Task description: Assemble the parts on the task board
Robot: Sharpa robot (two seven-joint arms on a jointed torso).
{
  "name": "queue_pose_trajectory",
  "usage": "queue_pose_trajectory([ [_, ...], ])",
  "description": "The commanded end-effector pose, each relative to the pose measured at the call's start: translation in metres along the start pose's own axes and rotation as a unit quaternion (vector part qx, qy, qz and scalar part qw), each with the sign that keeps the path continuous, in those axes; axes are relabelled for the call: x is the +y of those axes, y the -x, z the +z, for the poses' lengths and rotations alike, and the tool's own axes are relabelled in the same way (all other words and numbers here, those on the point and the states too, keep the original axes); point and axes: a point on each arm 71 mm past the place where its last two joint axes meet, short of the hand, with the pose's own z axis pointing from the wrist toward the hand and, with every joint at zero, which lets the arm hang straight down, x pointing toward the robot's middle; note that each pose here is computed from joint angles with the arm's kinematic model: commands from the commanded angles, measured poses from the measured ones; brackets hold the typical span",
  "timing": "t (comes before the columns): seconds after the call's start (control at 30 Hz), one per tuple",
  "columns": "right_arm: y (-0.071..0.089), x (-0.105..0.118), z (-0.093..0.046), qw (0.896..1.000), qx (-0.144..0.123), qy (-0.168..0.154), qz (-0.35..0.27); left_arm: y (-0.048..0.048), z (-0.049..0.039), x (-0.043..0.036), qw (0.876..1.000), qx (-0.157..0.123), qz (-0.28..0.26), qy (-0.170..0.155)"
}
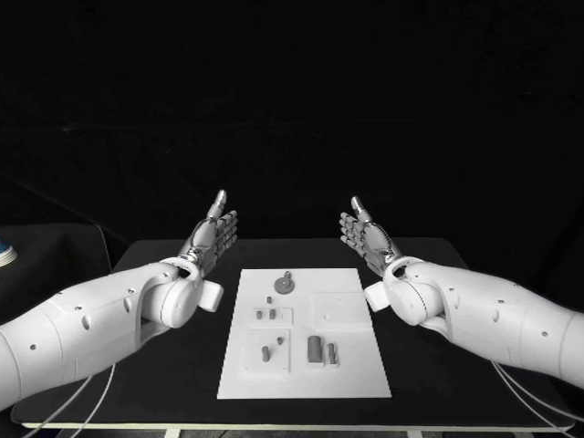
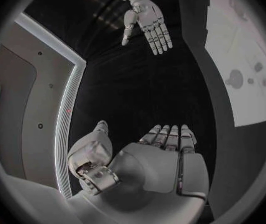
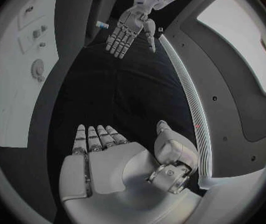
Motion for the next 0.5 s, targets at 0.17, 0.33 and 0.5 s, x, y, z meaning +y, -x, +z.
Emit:
queue_pose_trajectory([
  [0.17,-0.012,0.031,-0.024,0.992,-0.109,0.045,0.048,-0.0151,-0.0314,-0.015,0.991,-0.12,-0.033,-0.055],
  [0.33,-0.022,0.046,-0.04,0.988,-0.134,0.052,0.064,-0.0249,-0.0478,-0.0214,0.987,-0.145,-0.043,-0.063],
  [0.5,-0.029,0.055,-0.052,0.985,-0.15,0.053,0.073,-0.0302,-0.0573,-0.0252,0.984,-0.158,-0.048,-0.066],
])
